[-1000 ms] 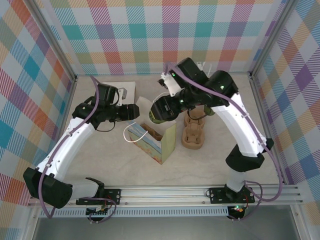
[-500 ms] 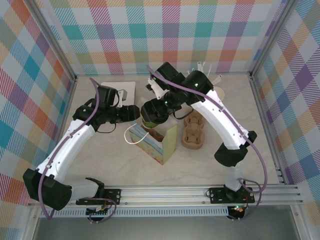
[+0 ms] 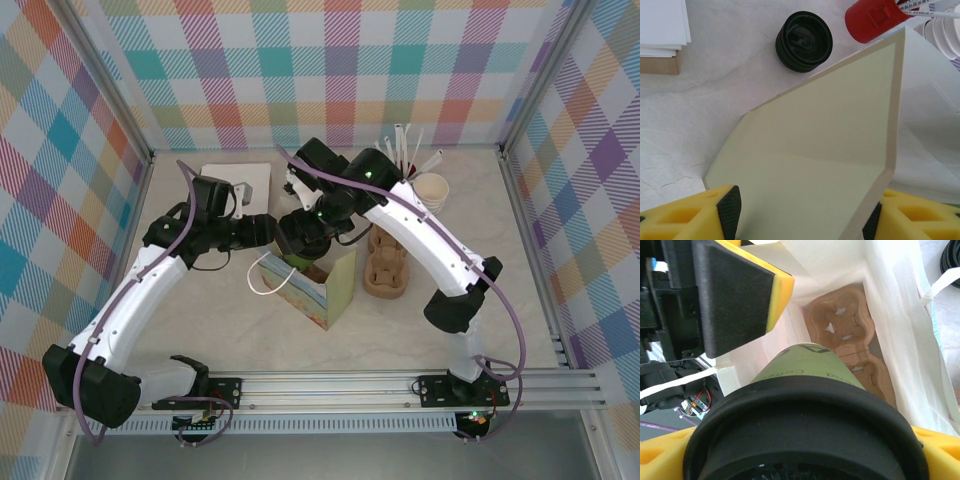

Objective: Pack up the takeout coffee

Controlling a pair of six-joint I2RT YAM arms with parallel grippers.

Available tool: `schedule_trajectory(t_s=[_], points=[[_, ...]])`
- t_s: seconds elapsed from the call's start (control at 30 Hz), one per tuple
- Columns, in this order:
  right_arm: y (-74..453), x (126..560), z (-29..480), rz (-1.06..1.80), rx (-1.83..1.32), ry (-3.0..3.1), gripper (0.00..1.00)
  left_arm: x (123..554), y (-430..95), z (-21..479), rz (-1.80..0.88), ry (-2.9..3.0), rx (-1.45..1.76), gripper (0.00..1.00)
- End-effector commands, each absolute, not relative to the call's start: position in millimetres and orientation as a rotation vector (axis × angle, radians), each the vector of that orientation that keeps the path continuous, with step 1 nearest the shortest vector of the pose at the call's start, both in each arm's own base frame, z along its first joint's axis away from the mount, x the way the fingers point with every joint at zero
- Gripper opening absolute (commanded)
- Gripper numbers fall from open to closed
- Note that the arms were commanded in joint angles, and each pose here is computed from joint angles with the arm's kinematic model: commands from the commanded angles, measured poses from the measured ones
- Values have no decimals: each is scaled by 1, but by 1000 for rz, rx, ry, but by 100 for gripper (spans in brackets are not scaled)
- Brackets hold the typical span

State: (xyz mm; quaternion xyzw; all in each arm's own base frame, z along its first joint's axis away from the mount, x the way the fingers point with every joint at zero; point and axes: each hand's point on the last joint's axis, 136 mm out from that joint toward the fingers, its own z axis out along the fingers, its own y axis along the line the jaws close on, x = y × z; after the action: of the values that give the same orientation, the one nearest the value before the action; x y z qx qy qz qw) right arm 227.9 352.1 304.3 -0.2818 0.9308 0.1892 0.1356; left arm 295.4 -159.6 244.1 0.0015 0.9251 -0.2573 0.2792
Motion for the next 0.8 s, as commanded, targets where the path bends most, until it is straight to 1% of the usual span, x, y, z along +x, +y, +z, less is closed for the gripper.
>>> schedule_trajectory(t_s=[0.0,0.33,0.5,0.77], points=[[345,231,300,525,-772,2729,89,293,-153,241,-647,2472,36,64],[317,244,279,310,-750,2798,89,294,-153,238,-637,2472,50,64],[316,243,272,272,-797,2812,89,295,-154,238,-642,2469,52,64],[324,231,269,210,-961,2753,88,296,-156,239,-659,2465,53,64]])
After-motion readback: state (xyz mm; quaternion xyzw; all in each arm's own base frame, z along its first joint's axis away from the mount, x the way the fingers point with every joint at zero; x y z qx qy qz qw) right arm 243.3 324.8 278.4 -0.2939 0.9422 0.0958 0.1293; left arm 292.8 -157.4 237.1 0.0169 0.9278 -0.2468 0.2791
